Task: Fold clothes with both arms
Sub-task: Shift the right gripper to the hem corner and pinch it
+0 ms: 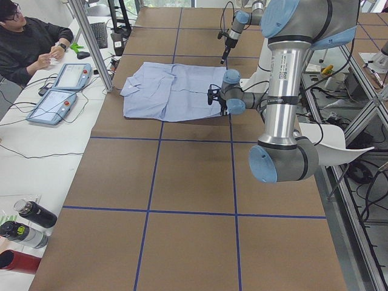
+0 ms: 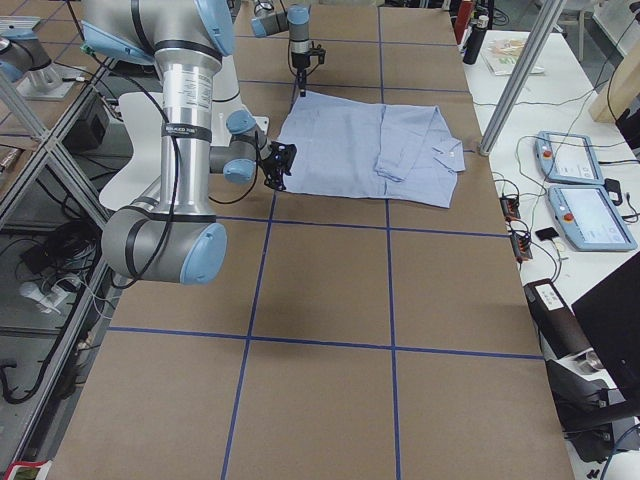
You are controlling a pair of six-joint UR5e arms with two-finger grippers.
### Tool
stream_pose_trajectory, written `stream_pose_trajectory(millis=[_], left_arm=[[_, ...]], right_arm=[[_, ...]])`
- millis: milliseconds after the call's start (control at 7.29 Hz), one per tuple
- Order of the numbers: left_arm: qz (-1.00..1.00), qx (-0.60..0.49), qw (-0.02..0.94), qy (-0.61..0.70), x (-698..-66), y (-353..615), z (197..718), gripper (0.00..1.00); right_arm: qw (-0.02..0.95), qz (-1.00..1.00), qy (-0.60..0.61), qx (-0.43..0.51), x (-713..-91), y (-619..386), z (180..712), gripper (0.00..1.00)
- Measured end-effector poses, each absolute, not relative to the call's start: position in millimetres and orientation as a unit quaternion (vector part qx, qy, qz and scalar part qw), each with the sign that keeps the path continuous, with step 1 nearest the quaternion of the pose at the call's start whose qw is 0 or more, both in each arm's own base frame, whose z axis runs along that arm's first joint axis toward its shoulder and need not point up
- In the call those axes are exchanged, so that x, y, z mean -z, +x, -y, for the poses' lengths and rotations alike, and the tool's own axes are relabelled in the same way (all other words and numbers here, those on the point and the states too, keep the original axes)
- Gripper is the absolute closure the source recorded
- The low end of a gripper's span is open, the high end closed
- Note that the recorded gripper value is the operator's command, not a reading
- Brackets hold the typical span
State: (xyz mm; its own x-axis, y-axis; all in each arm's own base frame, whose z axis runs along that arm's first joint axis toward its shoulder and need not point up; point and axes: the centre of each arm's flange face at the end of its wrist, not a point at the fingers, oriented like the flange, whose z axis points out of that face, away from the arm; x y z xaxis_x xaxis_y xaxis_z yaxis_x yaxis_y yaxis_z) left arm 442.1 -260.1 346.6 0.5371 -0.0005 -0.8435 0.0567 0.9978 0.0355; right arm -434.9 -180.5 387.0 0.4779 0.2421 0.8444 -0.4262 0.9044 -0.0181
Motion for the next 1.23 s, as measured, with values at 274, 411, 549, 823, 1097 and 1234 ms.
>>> stream_pose_trajectory(millis=[274, 411, 549, 823, 1097, 1234], left_arm=[[-0.481, 0.017, 0.876, 0.03, -346, 441, 260, 1.0], [-0.481, 0.017, 0.876, 0.03, -347, 441, 260, 1.0], [-0.481, 0.017, 0.876, 0.03, -346, 441, 260, 1.0], [-0.481, 0.017, 0.876, 0.03, -346, 440, 260, 1.0], [-0.483, 0.017, 0.875, 0.031, -344, 439, 260, 1.0], [-0.483, 0.017, 0.875, 0.031, -344, 439, 260, 1.0]], right_arm=[[0.851, 0.472, 0.108, -0.203, -391, -445, 167, 0.48], [0.851, 0.471, 0.113, -0.203, -393, -447, 163, 0.51], [0.852, 0.469, 0.118, -0.202, -395, -449, 160, 0.52], [0.854, 0.464, 0.126, -0.2, -402, -455, 156, 0.54], [0.853, 0.464, 0.129, -0.2, -402, -461, 155, 0.58], [0.853, 0.465, 0.129, -0.2, -400, -465, 154, 0.59]])
